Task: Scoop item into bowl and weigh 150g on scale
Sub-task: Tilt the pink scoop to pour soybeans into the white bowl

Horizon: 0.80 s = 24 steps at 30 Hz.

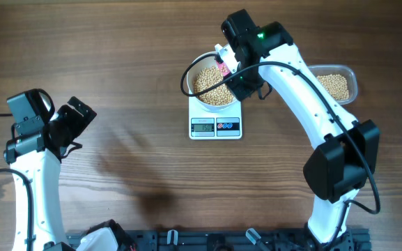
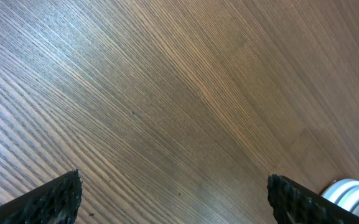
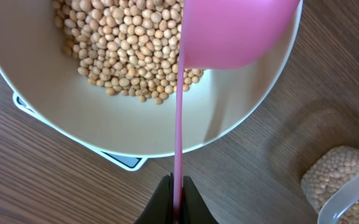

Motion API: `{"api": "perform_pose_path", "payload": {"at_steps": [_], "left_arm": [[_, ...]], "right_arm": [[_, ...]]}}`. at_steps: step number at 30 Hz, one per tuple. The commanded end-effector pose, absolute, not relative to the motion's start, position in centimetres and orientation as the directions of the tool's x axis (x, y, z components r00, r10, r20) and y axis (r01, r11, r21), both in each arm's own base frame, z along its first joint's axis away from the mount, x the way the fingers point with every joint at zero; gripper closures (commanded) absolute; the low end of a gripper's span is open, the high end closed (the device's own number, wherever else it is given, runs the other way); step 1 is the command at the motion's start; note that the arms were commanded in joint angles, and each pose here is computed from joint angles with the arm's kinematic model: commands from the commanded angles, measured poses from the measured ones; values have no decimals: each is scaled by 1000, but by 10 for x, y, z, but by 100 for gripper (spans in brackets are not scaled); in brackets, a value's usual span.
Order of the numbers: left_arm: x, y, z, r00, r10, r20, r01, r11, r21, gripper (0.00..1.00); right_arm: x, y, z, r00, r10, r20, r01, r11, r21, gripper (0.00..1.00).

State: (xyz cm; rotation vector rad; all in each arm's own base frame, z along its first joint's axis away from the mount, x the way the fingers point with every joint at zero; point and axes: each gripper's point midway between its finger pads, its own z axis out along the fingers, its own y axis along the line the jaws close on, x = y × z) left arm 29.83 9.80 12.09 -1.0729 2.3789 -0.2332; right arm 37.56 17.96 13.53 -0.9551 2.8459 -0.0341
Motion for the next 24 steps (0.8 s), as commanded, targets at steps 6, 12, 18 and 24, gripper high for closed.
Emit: {"api": "perform_pose_path", "payload": {"at_steps": [6,12,18,24], "left_arm": [[298,98,121,-565,-728,-387,-637,684,-356,0],[298,98,121,-565,-728,-388,-637,684,-357,0],[298,98,121,-565,-728,-387,-637,684,-356,0],[298,98,121,-565,-728,-387,-637,684,-356,0]], "right_arm": [[375,192,148,-783,-597,-174,-603,797,-20,96],[369,204,149,-789,-584,-189,-604,794,71,96],[369,201,150,-829,-527,-186,-552,824,127,96],[369,204,157,-860,-467,-206,-510,810,290,96]]}}
